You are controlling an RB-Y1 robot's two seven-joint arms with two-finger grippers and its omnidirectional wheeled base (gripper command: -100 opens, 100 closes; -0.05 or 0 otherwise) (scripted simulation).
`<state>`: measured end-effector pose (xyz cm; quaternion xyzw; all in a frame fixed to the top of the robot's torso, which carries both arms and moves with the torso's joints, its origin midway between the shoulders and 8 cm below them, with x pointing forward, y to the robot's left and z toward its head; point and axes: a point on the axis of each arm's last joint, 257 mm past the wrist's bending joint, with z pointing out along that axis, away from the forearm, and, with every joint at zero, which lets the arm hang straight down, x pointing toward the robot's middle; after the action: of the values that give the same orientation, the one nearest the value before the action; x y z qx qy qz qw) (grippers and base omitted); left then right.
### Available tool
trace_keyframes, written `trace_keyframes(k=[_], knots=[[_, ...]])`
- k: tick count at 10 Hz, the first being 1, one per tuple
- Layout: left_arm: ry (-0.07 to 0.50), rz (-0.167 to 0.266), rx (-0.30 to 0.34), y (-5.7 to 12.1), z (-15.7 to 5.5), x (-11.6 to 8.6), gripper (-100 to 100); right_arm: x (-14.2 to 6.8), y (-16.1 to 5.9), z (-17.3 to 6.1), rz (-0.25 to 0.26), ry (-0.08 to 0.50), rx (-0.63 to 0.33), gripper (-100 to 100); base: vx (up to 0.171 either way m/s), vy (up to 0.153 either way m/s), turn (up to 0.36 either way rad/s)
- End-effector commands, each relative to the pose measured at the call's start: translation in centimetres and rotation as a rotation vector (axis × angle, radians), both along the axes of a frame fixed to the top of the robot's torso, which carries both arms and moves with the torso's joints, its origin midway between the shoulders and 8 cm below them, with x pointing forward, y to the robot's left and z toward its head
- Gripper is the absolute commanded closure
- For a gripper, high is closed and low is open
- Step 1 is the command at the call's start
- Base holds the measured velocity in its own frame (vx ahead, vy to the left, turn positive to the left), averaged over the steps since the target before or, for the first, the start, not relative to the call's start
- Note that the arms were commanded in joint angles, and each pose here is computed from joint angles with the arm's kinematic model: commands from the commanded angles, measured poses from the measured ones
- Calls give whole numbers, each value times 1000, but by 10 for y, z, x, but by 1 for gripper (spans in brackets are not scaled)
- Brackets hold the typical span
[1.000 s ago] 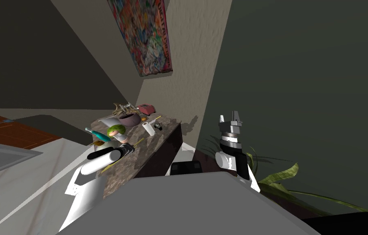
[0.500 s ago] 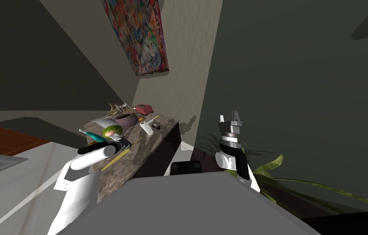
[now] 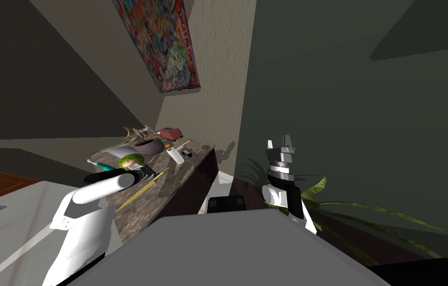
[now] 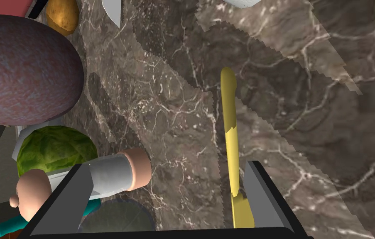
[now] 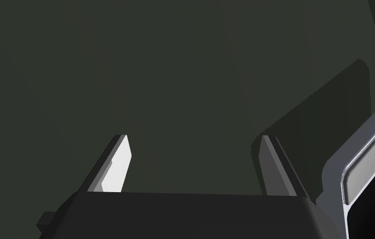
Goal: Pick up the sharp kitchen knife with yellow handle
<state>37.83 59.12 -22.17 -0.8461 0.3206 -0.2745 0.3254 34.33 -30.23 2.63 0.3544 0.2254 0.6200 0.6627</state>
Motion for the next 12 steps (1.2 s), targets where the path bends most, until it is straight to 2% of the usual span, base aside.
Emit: trace_keyframes(k=[1,6,12], knots=[[19,5,-10,4,4,-3,-100,0,0,0,0,0,0,0,-73,-15,-109],[100,38,-73,15,3,-24,-100,0,0,0,0,0,0,0,-48,-2,-109],[227,110,-209,24,-15,-68,-100,0,0,0,0,0,0,0,-15,25,-98]])
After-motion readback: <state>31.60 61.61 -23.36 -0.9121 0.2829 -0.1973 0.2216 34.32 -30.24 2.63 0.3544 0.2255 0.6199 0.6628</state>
